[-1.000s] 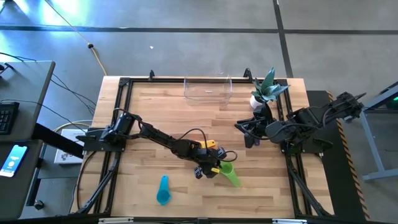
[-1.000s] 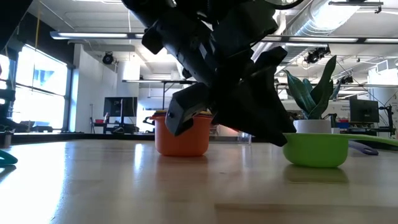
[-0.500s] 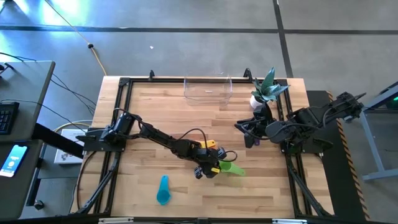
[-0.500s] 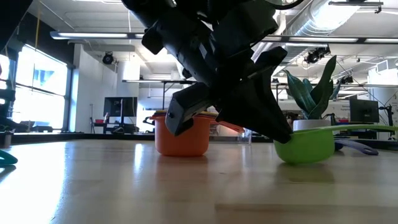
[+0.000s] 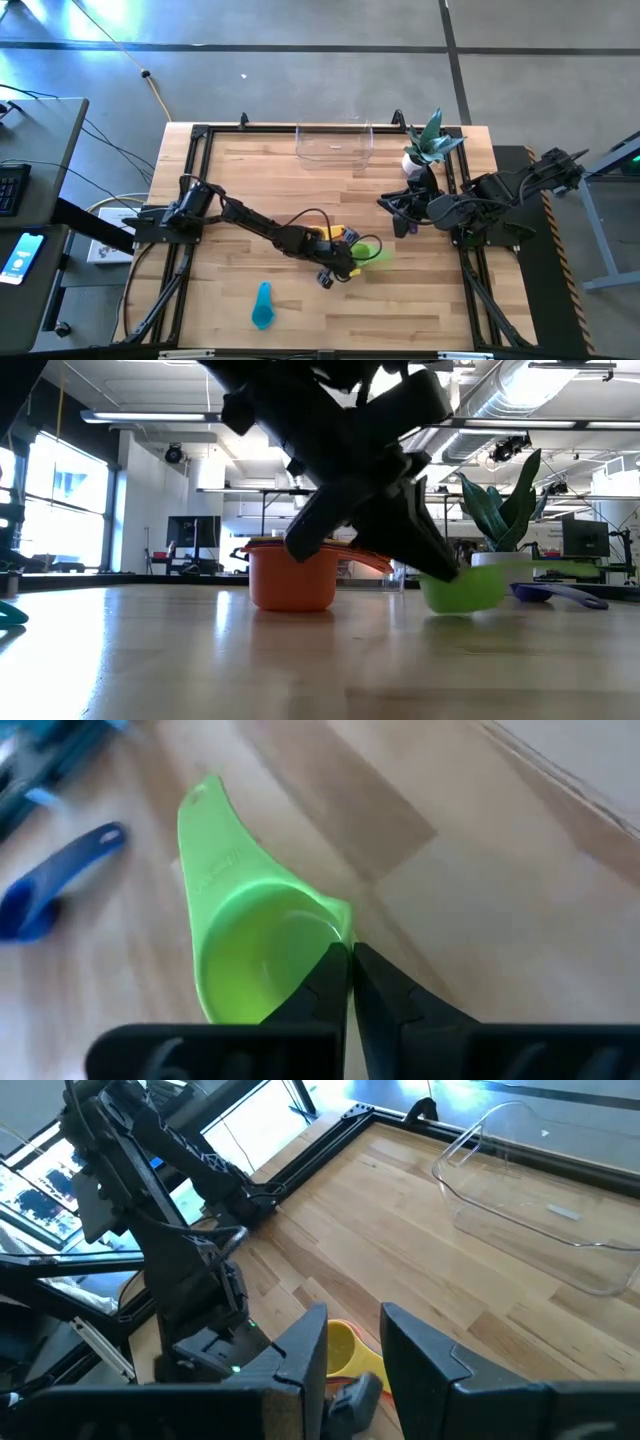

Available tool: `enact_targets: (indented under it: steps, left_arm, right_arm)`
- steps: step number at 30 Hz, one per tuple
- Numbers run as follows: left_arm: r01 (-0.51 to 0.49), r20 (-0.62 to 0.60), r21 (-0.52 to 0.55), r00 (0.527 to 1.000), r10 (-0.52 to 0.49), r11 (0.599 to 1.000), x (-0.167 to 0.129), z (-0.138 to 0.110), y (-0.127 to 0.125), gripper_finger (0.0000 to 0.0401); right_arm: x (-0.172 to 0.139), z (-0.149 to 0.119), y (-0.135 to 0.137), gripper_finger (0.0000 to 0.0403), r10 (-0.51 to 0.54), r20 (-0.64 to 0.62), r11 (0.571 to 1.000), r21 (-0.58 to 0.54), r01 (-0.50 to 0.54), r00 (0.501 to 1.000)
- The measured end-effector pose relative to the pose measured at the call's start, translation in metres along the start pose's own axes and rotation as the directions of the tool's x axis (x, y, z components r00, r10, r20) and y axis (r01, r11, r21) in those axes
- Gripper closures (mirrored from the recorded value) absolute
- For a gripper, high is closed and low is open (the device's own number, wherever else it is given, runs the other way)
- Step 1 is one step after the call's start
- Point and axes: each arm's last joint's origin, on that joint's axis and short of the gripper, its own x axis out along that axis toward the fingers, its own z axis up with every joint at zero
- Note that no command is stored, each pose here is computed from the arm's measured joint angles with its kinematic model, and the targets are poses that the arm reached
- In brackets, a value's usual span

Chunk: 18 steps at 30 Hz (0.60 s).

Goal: Nest measuring cups in basket
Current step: Stack the green measuring cup on top of the yellow measuring cup

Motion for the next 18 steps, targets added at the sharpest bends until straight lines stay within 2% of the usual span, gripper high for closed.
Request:
enact_targets:
  steps: [2, 10, 18]
  left_arm:
    - [-0.032, -0.015, -0.042, 0.999, 0.031, 0.999, -0.005, 0.005, 0.001, 0.0400]
    - [-0.052, -0.072, -0.184, 0.997, 0.039, 0.982, -0.020, 0.027, 0.008, 0.0400]
    - [-0.107, -0.150, -0.256, 0.986, 0.070, 0.961, -0.029, 0.037, 0.014, 0.0401]
  right_arm:
    - [0.000, 0.000, 0.000, 0.0316, 0.000, 0.000, 1.000, 0.000, 0.000, 1.000]
    - [0.000, 0.000, 0.000, 0.0316, 0.005, 0.003, 1.000, 0.005, -0.005, 1.000]
    - [0.000, 0.002, 0.001, 0.0316, 0.005, 0.022, 1.000, 0.015, -0.005, 1.000]
